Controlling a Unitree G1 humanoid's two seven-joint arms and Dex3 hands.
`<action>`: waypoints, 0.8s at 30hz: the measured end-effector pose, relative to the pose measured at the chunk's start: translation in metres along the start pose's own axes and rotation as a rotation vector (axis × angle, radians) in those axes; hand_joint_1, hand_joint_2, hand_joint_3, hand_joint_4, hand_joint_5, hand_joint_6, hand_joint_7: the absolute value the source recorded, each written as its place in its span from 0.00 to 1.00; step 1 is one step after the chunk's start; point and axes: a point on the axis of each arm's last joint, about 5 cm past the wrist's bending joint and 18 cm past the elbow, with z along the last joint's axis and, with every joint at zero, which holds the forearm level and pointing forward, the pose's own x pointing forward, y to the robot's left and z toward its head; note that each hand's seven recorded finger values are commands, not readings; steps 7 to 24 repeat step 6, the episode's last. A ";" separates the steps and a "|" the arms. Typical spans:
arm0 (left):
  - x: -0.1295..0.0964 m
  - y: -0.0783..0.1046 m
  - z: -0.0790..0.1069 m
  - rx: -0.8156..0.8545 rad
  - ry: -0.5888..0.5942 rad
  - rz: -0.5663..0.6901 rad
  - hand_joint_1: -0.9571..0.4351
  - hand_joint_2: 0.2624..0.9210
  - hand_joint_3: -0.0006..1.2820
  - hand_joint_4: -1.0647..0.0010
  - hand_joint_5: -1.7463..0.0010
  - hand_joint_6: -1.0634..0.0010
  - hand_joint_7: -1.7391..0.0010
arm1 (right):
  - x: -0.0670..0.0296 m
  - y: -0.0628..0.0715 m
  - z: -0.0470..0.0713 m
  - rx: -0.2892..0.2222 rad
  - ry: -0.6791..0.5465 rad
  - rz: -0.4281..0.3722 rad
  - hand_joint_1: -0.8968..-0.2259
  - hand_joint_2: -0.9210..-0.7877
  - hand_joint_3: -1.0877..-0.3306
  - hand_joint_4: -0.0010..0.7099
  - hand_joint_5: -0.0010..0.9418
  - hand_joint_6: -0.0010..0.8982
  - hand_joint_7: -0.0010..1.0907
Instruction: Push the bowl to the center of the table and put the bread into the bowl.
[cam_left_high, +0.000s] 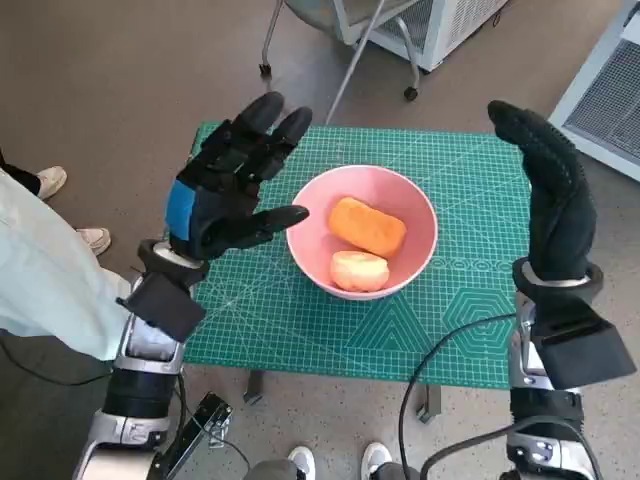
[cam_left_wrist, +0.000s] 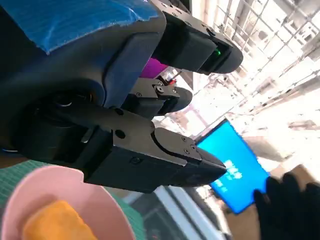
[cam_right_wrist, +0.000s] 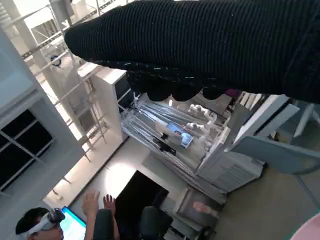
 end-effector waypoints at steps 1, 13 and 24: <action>0.000 0.000 0.000 -0.007 -0.001 0.001 0.73 1.00 0.04 0.63 0.97 0.56 0.97 | 0.0000 0.000 0.000 0.000 0.003 0.000 0.45 0.00 0.36 0.51 0.00 0.05 0.71; 0.000 -0.002 0.000 -0.019 -0.003 0.004 0.73 0.99 0.06 0.75 0.83 0.79 0.69 | 0.0005 0.000 -0.001 0.002 0.012 -0.001 0.45 0.00 0.36 0.51 0.00 0.05 0.71; 0.000 -0.002 0.000 -0.019 -0.003 0.004 0.73 0.99 0.06 0.75 0.83 0.79 0.69 | 0.0005 0.000 -0.001 0.002 0.012 -0.001 0.45 0.00 0.36 0.51 0.00 0.05 0.71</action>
